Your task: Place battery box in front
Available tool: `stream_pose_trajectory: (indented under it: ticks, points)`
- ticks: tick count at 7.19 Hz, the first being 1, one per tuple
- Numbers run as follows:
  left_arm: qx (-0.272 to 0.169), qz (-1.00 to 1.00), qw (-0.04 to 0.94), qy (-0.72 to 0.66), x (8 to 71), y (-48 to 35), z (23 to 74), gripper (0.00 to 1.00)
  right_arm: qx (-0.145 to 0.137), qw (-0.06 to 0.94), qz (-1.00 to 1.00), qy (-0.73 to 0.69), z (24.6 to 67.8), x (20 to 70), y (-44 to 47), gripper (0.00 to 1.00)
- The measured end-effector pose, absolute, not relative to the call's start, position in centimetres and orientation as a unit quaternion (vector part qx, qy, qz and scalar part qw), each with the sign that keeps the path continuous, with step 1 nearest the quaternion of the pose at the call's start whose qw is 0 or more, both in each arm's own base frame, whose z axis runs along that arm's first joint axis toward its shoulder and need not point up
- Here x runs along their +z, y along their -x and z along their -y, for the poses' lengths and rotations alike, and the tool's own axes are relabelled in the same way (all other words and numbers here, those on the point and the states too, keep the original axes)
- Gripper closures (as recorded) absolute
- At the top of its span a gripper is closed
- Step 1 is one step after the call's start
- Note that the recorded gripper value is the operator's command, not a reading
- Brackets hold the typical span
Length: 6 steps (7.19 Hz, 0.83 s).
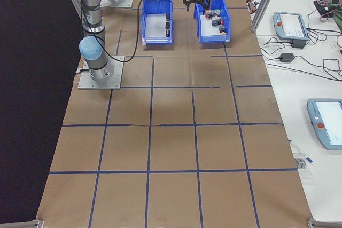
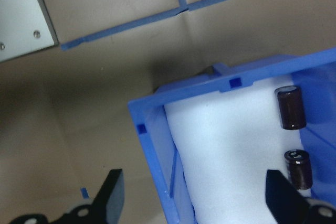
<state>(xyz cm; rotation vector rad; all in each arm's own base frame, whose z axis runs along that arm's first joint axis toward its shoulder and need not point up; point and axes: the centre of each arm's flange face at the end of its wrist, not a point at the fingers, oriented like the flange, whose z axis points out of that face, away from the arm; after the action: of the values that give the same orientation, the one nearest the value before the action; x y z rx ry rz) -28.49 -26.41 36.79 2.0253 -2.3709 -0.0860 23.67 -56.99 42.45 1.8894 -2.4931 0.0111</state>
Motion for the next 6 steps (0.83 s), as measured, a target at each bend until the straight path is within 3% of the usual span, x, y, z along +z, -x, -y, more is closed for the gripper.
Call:
stream_pose_trajectory:
  ticks: [3, 6]
  points:
    - [-0.036, 0.734, 0.074, -0.674, 32.3, 30.3, 23.5, 0.01, -0.005, 0.012, 0.725, -0.688, 58.7, 39.5, -33.7, 0.0]
    - [-0.047, 0.73, 0.055, -0.68, 28.7, 31.0, 24.1, 0.01, -0.008, 0.015, 0.695, -0.719, 60.1, 36.4, -39.8, 0.0]
